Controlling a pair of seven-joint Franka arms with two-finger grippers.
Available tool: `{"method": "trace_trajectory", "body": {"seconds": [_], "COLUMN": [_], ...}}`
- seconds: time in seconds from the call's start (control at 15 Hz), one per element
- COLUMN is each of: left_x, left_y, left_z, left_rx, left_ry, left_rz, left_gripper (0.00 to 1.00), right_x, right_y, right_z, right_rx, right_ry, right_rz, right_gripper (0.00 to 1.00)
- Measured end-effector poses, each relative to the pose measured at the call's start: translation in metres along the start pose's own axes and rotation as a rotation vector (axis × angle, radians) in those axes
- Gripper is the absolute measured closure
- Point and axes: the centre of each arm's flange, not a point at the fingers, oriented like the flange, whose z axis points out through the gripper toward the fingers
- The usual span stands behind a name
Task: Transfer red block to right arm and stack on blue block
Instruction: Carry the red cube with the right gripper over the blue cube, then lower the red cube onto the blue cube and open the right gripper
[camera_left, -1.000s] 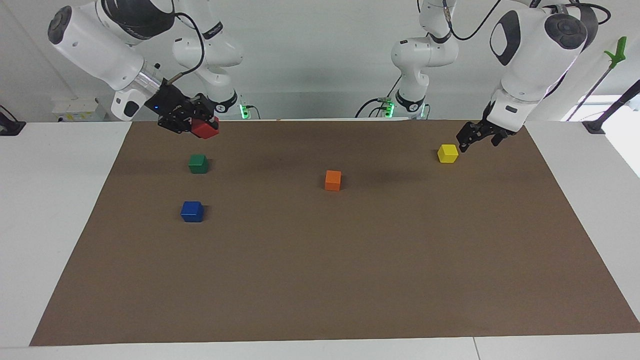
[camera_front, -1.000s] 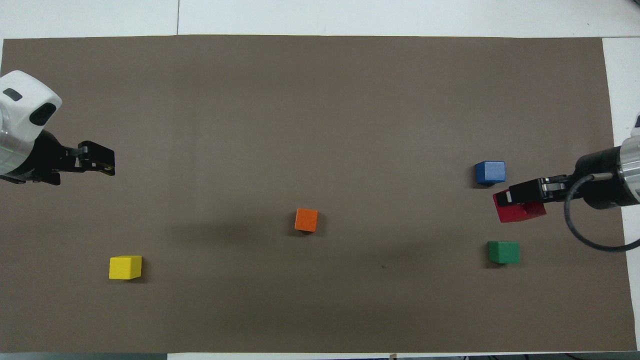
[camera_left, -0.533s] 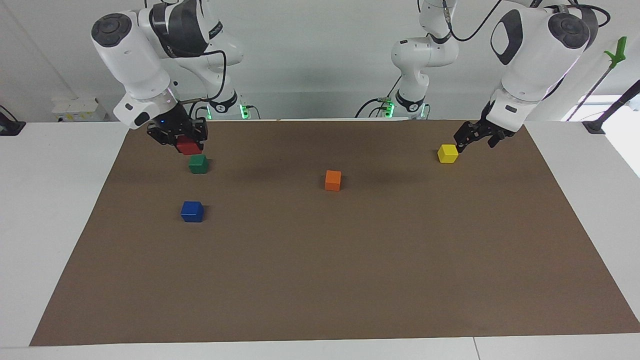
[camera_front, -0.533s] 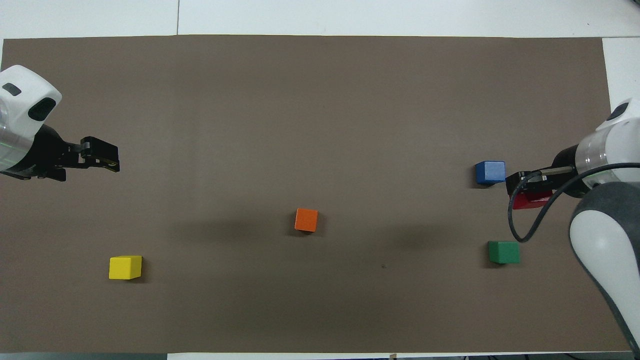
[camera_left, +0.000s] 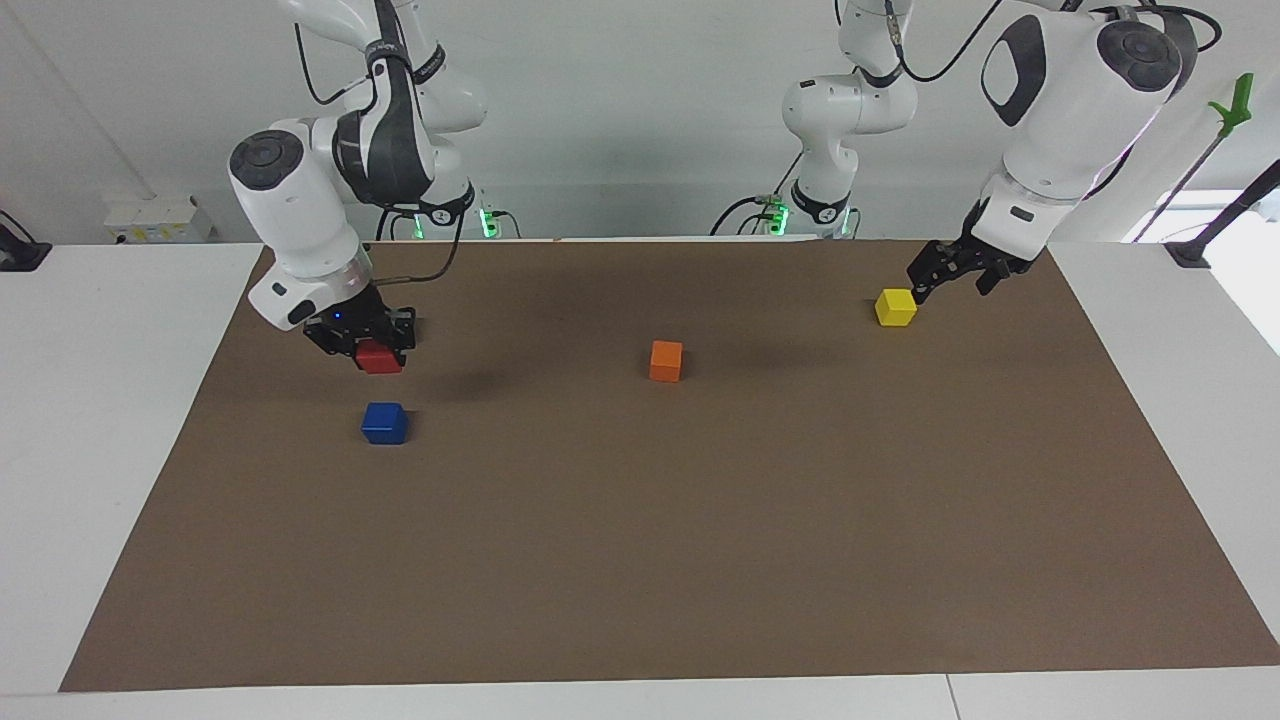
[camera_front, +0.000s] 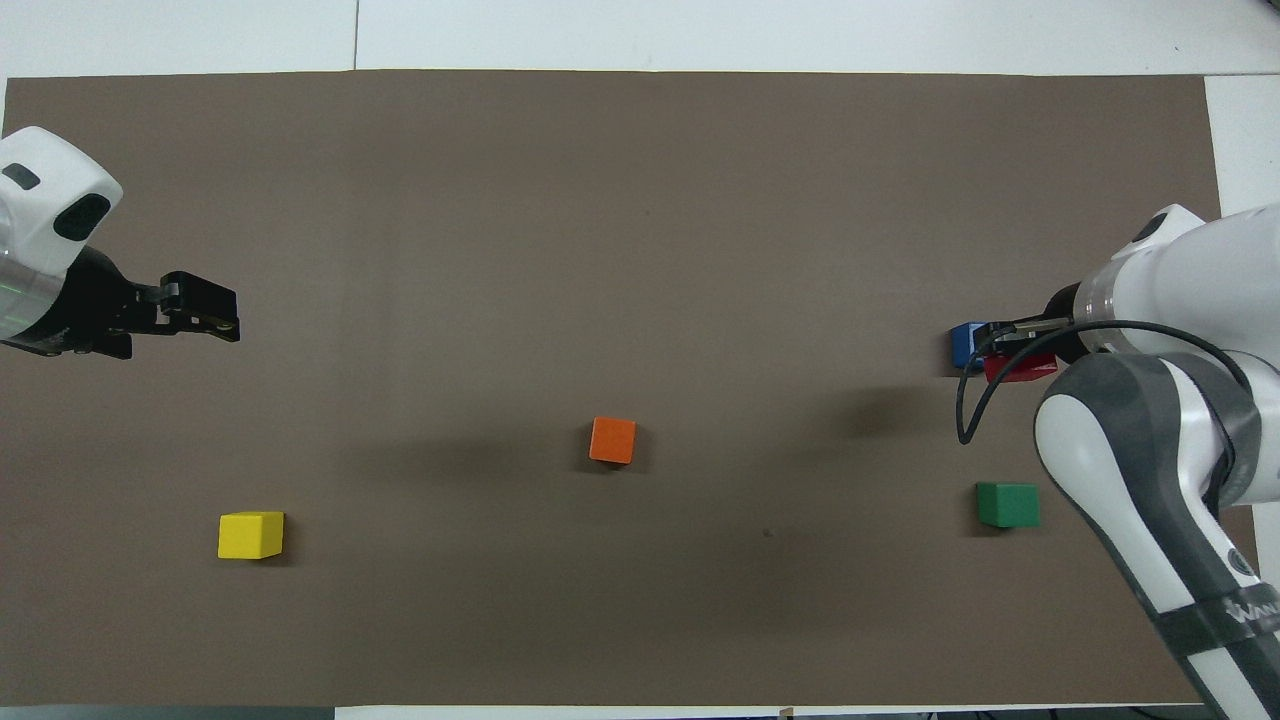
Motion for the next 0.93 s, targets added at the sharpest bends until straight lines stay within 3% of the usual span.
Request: {"method": "trace_trajectory", "body": {"seconds": [0.33, 0.93], "left_x": [0.003, 0.004], "left_y": [0.001, 0.002], "left_z": [-0.003, -0.004], "left_rx": [-0.005, -0.005], "left_ry": [0.027, 0.04], "left_rz": [0.015, 0.118], "left_gripper": [0.0, 0.0], "right_x": [0.004, 0.009], "right_y": [0.021, 0.022], "right_z": [0.044, 0.074], "right_rx": [-0.005, -0.028], "right_ry": [0.038, 0.091], "right_rz": [0.039, 0.05], "right_gripper": [0.45, 0.45]}}
